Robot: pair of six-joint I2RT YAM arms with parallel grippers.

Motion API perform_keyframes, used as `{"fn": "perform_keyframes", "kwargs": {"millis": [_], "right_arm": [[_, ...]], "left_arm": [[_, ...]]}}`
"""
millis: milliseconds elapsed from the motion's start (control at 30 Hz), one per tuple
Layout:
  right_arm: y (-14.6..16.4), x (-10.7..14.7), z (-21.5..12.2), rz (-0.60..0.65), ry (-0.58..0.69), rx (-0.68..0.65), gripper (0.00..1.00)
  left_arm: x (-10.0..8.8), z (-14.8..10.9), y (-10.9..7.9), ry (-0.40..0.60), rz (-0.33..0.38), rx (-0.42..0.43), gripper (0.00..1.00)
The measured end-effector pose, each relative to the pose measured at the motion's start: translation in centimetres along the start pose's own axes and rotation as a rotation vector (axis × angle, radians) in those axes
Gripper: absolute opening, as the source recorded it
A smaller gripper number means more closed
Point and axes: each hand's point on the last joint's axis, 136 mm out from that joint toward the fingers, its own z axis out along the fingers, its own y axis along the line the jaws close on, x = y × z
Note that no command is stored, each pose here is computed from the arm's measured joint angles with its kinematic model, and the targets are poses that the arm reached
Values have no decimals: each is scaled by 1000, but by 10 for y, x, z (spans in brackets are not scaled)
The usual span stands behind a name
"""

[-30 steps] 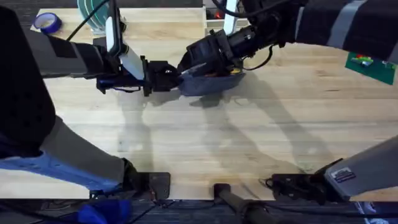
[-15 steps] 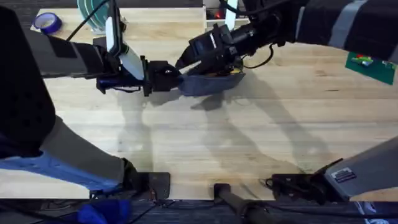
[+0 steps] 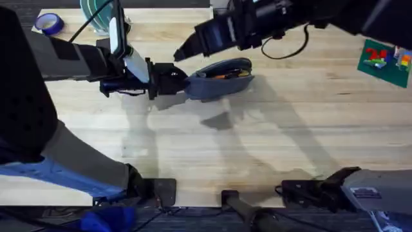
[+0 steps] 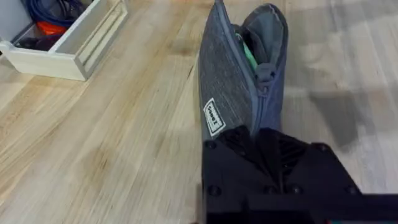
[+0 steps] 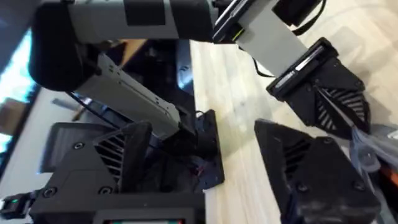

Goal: Unzip the bag, pick up the pens from the table one at a time and place them inside, then zip the bag closed.

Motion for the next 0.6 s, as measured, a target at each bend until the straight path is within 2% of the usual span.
{"fn": "perform_keyframes", "kwargs": {"millis": [100, 267, 467, 600], "right_arm": [[2, 10, -3, 1, 25, 67, 997], [-5, 34, -13, 6, 141, 254, 997], [-16, 31, -30, -129, 195, 429, 997], [-29, 34, -37, -141, 220, 510, 997]], "left_arm": [[0, 0, 0, 0, 0, 0, 41], [0, 0, 0, 0, 0, 0, 41], [0, 0, 0, 0, 0, 0, 42], [0, 0, 0, 0, 0, 0, 42]]}}
